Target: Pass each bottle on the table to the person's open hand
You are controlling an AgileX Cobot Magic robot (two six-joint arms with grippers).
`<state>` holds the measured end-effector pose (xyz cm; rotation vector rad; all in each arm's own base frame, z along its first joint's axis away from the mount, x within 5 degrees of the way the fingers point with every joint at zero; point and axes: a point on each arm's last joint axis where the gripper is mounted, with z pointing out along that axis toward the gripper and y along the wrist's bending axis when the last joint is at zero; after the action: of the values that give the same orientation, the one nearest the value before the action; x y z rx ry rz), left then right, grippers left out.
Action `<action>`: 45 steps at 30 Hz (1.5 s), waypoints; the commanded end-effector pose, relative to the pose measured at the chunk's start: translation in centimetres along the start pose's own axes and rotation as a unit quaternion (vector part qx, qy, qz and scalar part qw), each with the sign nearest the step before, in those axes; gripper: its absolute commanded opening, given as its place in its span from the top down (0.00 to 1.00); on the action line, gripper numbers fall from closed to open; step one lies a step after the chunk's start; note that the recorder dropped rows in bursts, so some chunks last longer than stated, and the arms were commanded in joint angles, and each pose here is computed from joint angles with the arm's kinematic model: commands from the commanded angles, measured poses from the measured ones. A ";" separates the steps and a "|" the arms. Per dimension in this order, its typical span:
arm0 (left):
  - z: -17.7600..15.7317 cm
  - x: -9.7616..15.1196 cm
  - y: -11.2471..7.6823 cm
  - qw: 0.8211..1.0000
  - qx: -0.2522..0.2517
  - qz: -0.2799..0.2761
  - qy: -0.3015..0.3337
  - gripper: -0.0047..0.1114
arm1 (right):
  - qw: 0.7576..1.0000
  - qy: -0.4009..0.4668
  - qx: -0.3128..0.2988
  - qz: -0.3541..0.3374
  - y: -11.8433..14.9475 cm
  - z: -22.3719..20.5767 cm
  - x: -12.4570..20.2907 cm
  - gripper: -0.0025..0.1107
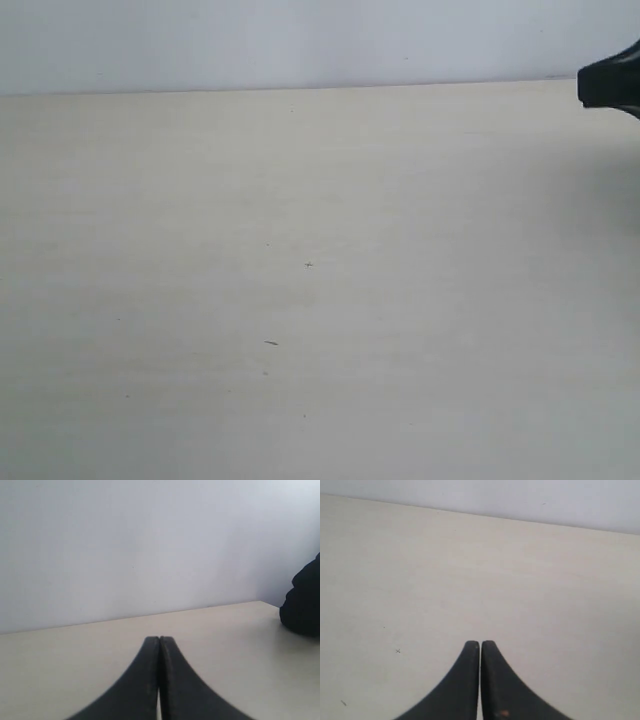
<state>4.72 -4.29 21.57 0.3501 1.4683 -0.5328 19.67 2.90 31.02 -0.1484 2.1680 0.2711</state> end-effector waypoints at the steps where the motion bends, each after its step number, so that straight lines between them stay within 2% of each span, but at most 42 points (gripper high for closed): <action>1: 0.0 0.1 0.0 1.000 0.000 -0.001 0.000 0.96 | 0.999 -0.035 0.004 0.023 0.0 -1.1 2.0 0.97; 9: 0.0 0.1 0.0 1.000 0.000 -0.001 0.000 0.96 | 0.997 -0.073 -0.009 0.034 0.3 -1.6 4.4 0.97; 36: 0.0 0.1 0.0 1.000 0.000 -0.001 0.000 0.96 | 0.996 -0.073 -0.016 0.049 0.4 -1.7 4.4 0.97; 39: 0.0 0.1 0.0 1.000 0.000 -0.001 0.000 0.96 | 0.991 -0.116 -0.019 0.067 0.7 -3.5 4.3 0.97; 44: 0.0 0.1 -0.1 1.000 0.003 -0.001 0.000 0.96 | 0.972 -0.230 0.031 0.035 0.2 -6.6 8.6 0.97; 45: 0.0 0.1 -0.1 1.000 0.003 -0.001 0.000 0.96 | 0.960 -0.272 0.064 0.032 -0.3 -7.2 10.4 0.97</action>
<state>4.70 -4.33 21.57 0.3542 1.4671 -0.5367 9.74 1.56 27.77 0.0353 1.7441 0.2825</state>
